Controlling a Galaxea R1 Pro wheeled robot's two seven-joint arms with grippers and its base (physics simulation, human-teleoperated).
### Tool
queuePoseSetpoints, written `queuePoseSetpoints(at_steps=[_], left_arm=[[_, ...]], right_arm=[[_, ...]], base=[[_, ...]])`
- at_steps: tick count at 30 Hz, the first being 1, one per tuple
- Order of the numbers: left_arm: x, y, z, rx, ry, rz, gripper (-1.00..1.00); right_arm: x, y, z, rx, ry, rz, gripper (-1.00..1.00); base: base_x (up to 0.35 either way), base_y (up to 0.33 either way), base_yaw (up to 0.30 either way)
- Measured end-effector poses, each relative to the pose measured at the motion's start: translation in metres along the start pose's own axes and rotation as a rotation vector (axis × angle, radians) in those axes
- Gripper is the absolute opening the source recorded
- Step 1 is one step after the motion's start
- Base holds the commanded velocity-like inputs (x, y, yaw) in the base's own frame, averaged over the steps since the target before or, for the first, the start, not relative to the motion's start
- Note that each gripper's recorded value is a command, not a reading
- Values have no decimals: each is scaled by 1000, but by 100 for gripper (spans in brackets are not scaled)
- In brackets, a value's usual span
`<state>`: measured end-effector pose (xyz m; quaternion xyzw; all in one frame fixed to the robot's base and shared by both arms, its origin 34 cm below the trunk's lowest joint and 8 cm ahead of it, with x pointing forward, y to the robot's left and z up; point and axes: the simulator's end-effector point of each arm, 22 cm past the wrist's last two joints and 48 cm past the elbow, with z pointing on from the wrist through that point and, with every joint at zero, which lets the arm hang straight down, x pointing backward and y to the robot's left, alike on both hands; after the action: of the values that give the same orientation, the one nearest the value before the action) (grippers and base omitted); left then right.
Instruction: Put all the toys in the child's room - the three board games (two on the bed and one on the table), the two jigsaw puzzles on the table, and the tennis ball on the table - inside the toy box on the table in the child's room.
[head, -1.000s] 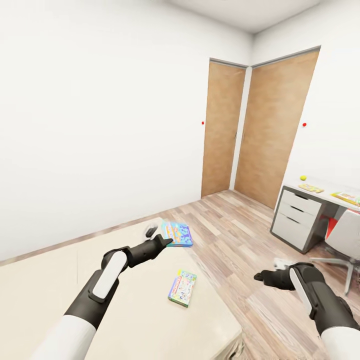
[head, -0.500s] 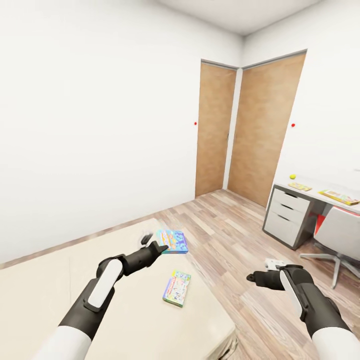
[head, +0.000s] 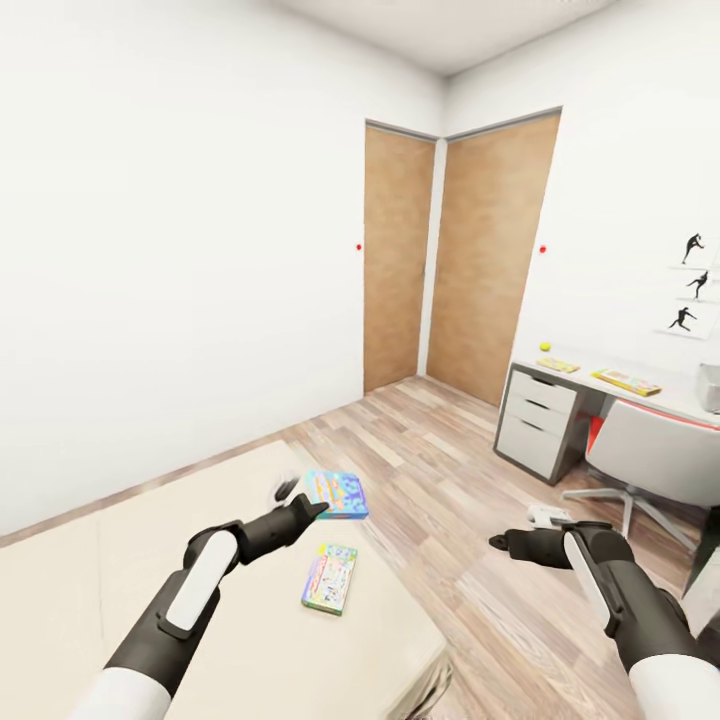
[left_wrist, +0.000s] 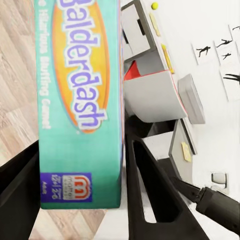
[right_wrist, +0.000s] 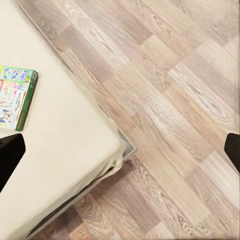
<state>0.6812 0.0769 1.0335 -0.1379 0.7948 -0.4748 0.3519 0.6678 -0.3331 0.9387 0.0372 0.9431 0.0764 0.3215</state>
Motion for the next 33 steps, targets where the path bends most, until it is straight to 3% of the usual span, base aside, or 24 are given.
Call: queuePoseSetpoints(at_steps=[2,9,33], left_arm=[[2,11,0,-51,3,5,-100],[3,20,1,-93,5,1,-100],[0,18,-2,-72,0,-8,-100]], right_arm=[[0,0,0,-1,0,0,100],[0,-1,0,-3,1,3,100],[1,-1,1,0,5,1,100]], base=[[0,0,-283],[0,0,-286],[0,0,-288]])
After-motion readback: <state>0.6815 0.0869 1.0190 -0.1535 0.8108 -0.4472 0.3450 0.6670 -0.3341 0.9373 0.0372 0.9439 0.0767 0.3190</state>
